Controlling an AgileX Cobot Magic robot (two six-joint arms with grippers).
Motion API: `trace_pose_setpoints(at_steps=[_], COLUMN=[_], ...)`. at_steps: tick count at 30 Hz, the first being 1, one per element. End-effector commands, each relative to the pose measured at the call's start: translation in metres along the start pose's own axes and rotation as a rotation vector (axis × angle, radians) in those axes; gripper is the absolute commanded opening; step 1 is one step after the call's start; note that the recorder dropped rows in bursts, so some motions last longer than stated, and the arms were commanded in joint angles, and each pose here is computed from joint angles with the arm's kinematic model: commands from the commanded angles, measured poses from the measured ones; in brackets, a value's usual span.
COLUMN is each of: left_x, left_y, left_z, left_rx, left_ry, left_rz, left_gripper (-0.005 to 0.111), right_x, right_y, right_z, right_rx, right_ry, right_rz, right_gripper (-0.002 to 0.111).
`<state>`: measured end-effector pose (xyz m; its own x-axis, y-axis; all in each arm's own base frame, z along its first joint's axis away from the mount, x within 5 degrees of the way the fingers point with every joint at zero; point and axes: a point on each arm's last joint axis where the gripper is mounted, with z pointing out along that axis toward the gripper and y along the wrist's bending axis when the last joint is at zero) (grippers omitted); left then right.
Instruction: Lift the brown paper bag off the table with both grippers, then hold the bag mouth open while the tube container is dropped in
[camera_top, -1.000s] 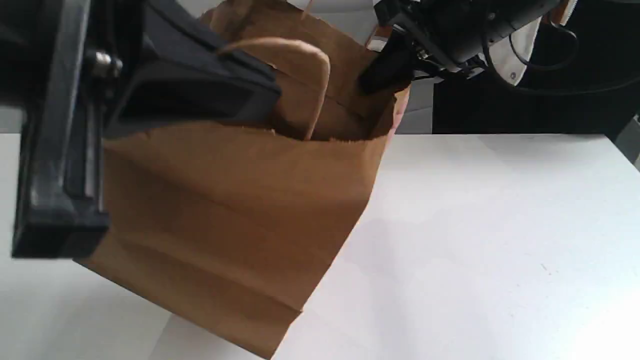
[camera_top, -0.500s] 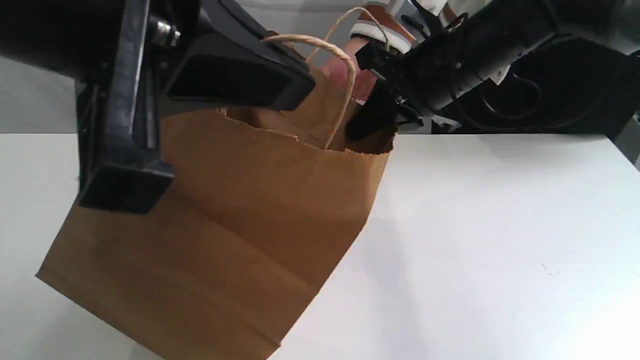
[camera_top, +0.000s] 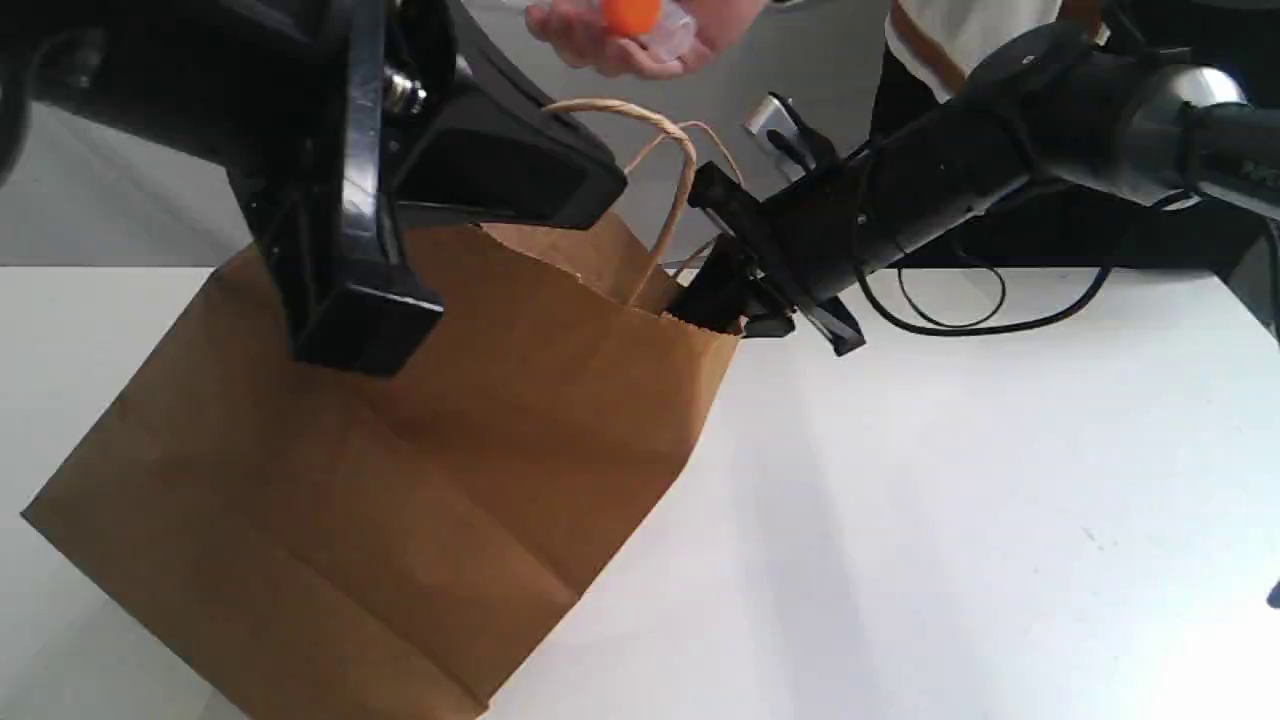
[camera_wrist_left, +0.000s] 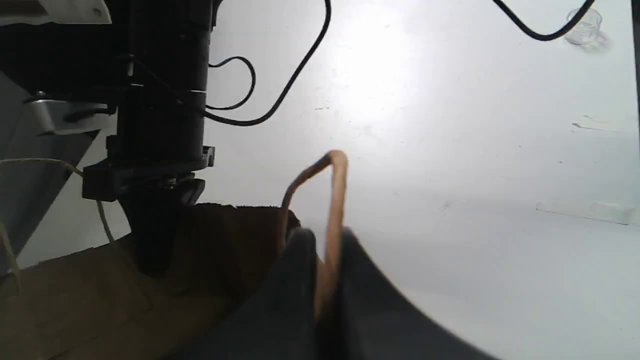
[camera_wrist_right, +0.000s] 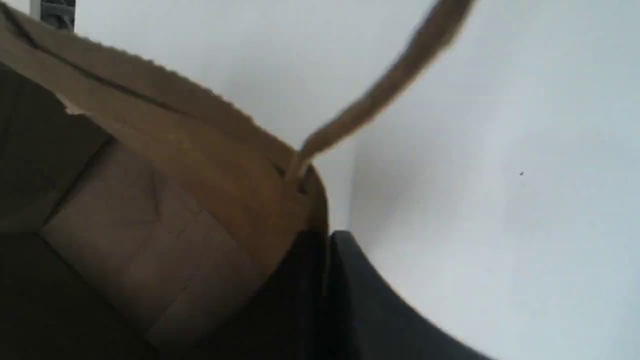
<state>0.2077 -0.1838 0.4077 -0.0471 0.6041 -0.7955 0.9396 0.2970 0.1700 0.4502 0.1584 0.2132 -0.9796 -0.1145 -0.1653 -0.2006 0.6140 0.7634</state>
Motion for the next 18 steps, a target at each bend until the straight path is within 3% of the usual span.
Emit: trace_pose_setpoints(at_steps=[1, 18], left_x=[0.000, 0.000], left_y=[0.004, 0.006], left_z=[0.003, 0.004], left_rx=[-0.006, -0.031], left_ry=[-0.002, -0.001], left_rz=[-0.023, -0.012], left_gripper=[0.000, 0.000], right_x=[-0.003, -0.007], right_y=[-0.001, -0.012], right_z=[-0.001, -0.015], right_rx=[-0.024, -0.023], right_ry=[-0.032, -0.063], right_rz=[-0.018, 0.000], right_gripper=[0.000, 0.000])
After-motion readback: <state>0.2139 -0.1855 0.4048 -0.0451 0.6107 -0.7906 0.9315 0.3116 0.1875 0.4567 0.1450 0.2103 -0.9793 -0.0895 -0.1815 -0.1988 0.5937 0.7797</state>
